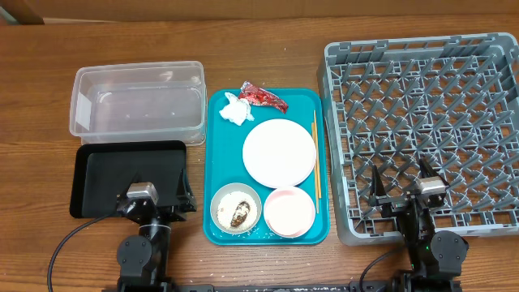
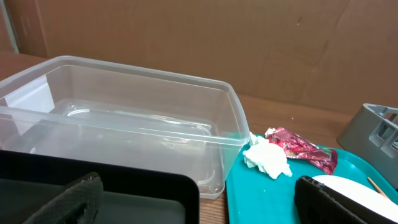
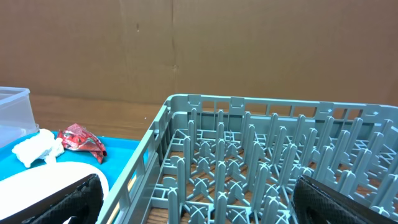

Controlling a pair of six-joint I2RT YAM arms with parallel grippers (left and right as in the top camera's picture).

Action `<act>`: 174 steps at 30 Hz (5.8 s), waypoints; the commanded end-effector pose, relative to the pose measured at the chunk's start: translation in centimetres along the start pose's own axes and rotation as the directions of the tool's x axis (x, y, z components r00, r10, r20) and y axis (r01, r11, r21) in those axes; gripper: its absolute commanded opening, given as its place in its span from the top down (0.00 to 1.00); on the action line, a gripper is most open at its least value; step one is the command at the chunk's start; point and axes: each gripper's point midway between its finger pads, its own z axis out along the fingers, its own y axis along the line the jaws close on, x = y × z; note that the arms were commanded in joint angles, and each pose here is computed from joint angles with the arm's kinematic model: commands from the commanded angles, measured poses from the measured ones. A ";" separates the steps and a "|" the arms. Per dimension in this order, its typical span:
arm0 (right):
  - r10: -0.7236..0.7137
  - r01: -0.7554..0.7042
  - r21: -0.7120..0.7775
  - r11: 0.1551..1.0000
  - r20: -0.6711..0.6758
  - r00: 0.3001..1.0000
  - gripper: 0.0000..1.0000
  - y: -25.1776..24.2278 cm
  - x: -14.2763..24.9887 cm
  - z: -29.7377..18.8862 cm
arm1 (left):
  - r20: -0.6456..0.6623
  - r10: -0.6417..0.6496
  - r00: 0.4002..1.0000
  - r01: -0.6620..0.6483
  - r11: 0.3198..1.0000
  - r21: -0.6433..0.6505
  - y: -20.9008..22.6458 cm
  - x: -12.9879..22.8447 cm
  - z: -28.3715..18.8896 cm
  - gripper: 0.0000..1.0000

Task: Sort waste into correct bins and load items into the dishwasher

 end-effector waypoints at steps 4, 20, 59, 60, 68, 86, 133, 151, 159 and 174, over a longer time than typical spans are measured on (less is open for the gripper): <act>0.005 -0.005 0.001 1.000 0.005 1.000 0.00 0.0 0.1 0.0 | 0.009 -0.015 1.000 0.015 1.000 0.001 0.1 -0.1 0.0 0.00; 0.005 -0.005 0.001 1.000 0.005 1.000 0.00 0.0 0.1 0.0 | 0.009 -0.015 1.000 0.015 1.000 0.001 0.1 -0.1 0.0 0.00; 0.005 -0.005 0.001 1.000 0.005 1.000 0.00 0.0 0.1 0.0 | 0.009 -0.015 1.000 0.015 1.000 0.000 0.1 -0.1 0.0 0.00; 0.005 -0.005 0.001 1.000 0.005 1.000 0.00 0.0 0.1 0.0 | 0.009 -0.015 1.000 0.015 1.000 0.000 0.1 -0.1 0.0 0.00; 0.005 -0.005 0.001 1.000 0.005 1.000 0.00 0.0 0.1 0.0 | 0.009 -0.015 1.000 0.015 1.000 0.001 0.1 -0.1 0.0 0.00; 0.214 -0.210 -0.268 0.940 -0.014 0.977 0.00 4.6 -3.4 -1.4 | 0.014 -0.024 1.000 0.024 1.000 0.014 -0.2 -0.3 0.0 0.00; 0.028 -0.292 -0.128 0.948 -0.879 0.476 0.00 14.3 -4.5 -3.6 | -0.587 0.112 0.802 0.346 0.714 0.609 -17.0 -14.0 -0.1 0.00; -0.044 -0.193 -0.071 0.979 -0.989 0.141 0.28 19.9 5.6 -2.5 | -0.656 0.067 0.752 0.082 0.978 0.193 -8.8 -13.0 0.5 0.00; -0.064 -0.138 -0.072 0.988 -0.996 0.061 0.43 20.2 9.0 -2.3 | -0.687 0.086 0.721 0.041 0.985 0.165 -7.9 -12.1 -0.2 0.00; 0.000 -0.165 -0.071 0.984 -0.917 0.400 0.22 17.9 -1.2 0.5 | -0.742 0.087 0.664 0.163 0.952 0.257 -10.4 -11.0 -1.3 0.00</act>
